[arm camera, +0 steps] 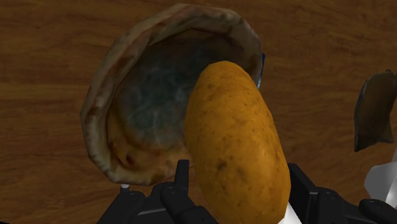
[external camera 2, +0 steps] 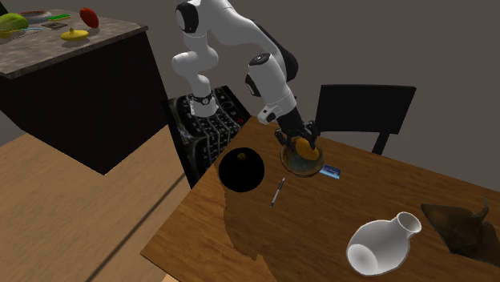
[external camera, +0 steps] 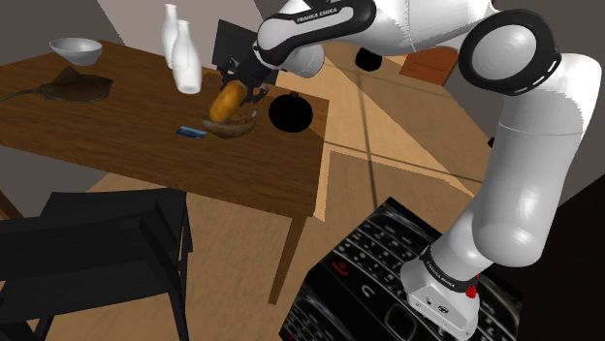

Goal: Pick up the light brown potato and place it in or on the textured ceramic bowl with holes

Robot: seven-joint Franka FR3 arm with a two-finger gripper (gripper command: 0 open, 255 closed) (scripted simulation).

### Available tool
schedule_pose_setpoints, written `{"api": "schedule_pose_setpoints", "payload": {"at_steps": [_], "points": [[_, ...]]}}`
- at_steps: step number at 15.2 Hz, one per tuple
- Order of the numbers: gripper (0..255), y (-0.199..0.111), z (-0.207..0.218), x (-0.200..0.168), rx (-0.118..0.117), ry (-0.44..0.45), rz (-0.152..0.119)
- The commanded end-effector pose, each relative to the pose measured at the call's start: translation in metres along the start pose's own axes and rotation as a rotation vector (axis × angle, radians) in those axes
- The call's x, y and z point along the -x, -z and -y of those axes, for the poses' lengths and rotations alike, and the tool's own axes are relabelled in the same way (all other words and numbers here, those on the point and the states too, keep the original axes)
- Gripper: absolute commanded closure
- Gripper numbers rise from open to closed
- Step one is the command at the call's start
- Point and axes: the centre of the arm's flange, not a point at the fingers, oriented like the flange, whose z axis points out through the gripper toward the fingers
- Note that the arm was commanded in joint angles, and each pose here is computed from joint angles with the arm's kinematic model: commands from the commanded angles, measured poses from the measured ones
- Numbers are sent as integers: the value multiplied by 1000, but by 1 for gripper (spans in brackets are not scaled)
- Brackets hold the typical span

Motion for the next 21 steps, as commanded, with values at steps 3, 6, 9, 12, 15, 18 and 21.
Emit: {"api": "schedule_pose_setpoints", "payload": {"at_steps": [3, 6, 9, 12, 15, 18, 21], "points": [[255, -1, -1, 0, 0, 0, 0], [0, -1, -1, 0, 0, 0, 0], [0, -1, -1, 0, 0, 0, 0], [0, 12, -1, 0, 0, 0, 0], [0, 49, -1, 0, 0, 0, 0], [0, 49, -1, 0, 0, 0, 0], [0, 49, -1, 0, 0, 0, 0]]}}
